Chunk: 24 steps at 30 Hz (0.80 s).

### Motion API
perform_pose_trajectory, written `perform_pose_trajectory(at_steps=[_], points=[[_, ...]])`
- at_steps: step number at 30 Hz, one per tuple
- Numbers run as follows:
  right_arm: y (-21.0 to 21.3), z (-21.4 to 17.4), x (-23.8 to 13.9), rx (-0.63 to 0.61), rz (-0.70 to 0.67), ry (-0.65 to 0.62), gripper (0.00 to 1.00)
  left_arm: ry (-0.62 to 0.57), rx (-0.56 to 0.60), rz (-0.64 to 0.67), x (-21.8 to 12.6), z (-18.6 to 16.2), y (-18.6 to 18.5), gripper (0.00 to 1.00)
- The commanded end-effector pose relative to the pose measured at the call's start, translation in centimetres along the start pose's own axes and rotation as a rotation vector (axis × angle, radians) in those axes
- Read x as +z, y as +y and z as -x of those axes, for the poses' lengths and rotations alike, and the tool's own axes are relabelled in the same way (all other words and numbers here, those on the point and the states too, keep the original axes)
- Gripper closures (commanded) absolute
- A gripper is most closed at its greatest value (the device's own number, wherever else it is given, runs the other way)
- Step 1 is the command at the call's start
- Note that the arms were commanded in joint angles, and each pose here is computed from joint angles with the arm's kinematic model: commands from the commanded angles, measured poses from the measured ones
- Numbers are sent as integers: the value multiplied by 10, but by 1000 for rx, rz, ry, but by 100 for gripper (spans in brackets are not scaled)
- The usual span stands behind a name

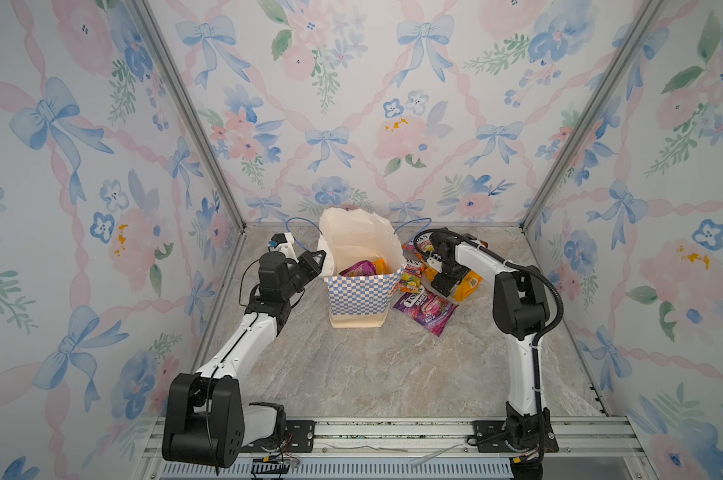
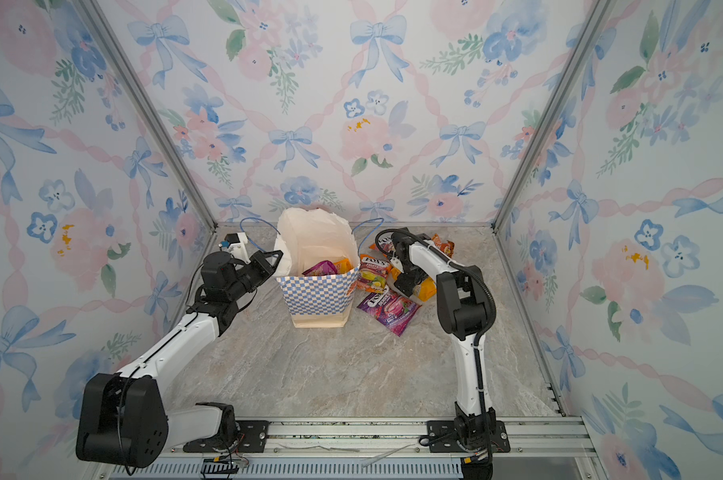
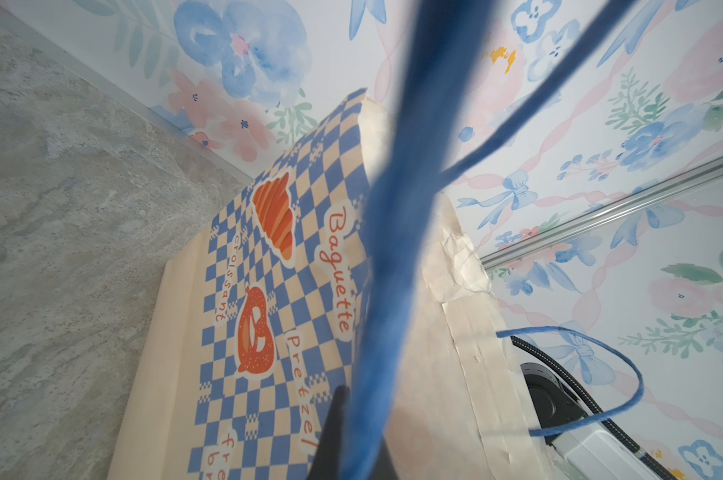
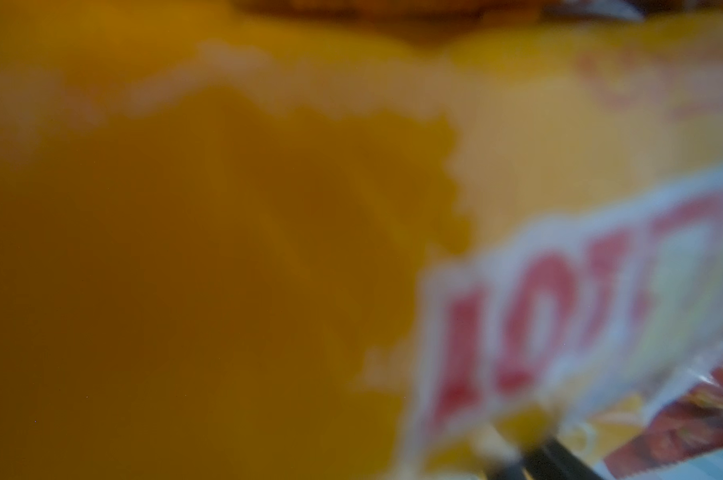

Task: Place the snacks into the paper bag
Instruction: 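Close the right gripper on the yellow bag's top edge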

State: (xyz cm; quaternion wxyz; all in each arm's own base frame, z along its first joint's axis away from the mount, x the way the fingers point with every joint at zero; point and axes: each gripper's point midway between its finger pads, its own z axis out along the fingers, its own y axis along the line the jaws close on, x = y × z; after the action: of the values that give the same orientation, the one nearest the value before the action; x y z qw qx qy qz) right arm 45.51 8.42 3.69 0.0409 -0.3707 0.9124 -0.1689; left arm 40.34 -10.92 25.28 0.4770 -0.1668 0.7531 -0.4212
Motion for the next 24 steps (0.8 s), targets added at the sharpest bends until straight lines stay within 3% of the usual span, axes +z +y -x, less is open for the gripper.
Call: perform_pose_trajectory(at_steps=[1,7,11,15,24], points=[[39,-32,36,-52,160,161,0,-5,-3,5,-4,-1,4,100],[39,-32,26,-33,183,165,6,-3,-3,5,-4,-1,4,100],[40,-36,25,-16,205,177,16,-9,-3,5,-5,0,4,100],[41,-37,24,13,243,179,39,-28,4,5,-9,5,2,100],[47,-36,8,91,341,148,70,-21,3,-3,-10,4,0,100]])
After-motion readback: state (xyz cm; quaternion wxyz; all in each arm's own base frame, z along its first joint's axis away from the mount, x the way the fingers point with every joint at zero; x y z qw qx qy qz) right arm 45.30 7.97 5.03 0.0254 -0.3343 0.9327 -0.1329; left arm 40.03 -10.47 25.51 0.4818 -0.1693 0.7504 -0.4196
